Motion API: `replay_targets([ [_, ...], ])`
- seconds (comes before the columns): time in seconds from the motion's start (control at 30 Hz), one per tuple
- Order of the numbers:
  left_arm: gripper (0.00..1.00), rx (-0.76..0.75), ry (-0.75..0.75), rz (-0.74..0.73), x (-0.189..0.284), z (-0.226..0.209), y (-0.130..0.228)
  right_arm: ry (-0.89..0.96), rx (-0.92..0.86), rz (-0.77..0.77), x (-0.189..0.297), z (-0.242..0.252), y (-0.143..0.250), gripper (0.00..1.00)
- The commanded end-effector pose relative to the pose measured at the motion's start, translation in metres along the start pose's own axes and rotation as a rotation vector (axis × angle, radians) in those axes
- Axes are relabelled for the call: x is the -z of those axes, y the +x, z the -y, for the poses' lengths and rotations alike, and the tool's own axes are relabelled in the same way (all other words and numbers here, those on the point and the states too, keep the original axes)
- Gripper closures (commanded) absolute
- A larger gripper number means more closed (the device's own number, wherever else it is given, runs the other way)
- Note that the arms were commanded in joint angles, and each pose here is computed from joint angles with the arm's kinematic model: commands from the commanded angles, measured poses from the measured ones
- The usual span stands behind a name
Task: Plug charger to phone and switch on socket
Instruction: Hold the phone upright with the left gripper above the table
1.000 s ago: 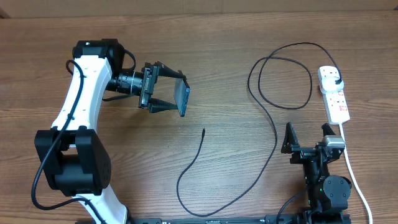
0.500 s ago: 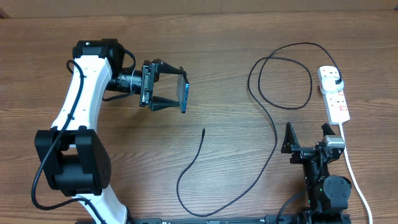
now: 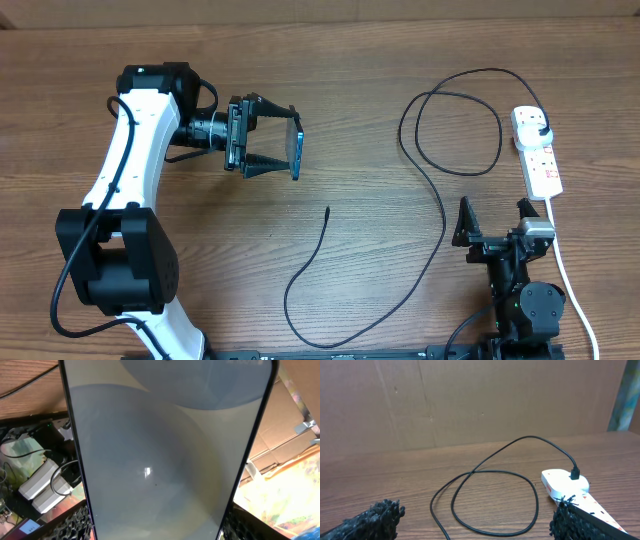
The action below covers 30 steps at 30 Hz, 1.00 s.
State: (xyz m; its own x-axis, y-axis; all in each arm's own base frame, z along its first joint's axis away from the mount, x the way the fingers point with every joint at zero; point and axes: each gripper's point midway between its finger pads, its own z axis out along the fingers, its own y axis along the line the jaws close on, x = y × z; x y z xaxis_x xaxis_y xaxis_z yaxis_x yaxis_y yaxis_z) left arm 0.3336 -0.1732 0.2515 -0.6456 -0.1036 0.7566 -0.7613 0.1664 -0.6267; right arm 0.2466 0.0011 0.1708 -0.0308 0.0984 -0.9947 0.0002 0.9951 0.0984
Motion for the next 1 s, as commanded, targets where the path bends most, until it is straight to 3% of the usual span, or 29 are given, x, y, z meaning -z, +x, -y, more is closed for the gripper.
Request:
replay_targets([
  [0.0,0.96,-0.062,0.056,-0.032,0.0025,0.0126,0.019,-0.01,0.004,0.005,0.0,-0.0019,0.0015,0.0],
  [0.97,0.96,-0.063,0.041,-0.02,0.0025,0.01,0.0168,-0.01,0.004,0.006,0.0,-0.0019,0.0014,0.0],
])
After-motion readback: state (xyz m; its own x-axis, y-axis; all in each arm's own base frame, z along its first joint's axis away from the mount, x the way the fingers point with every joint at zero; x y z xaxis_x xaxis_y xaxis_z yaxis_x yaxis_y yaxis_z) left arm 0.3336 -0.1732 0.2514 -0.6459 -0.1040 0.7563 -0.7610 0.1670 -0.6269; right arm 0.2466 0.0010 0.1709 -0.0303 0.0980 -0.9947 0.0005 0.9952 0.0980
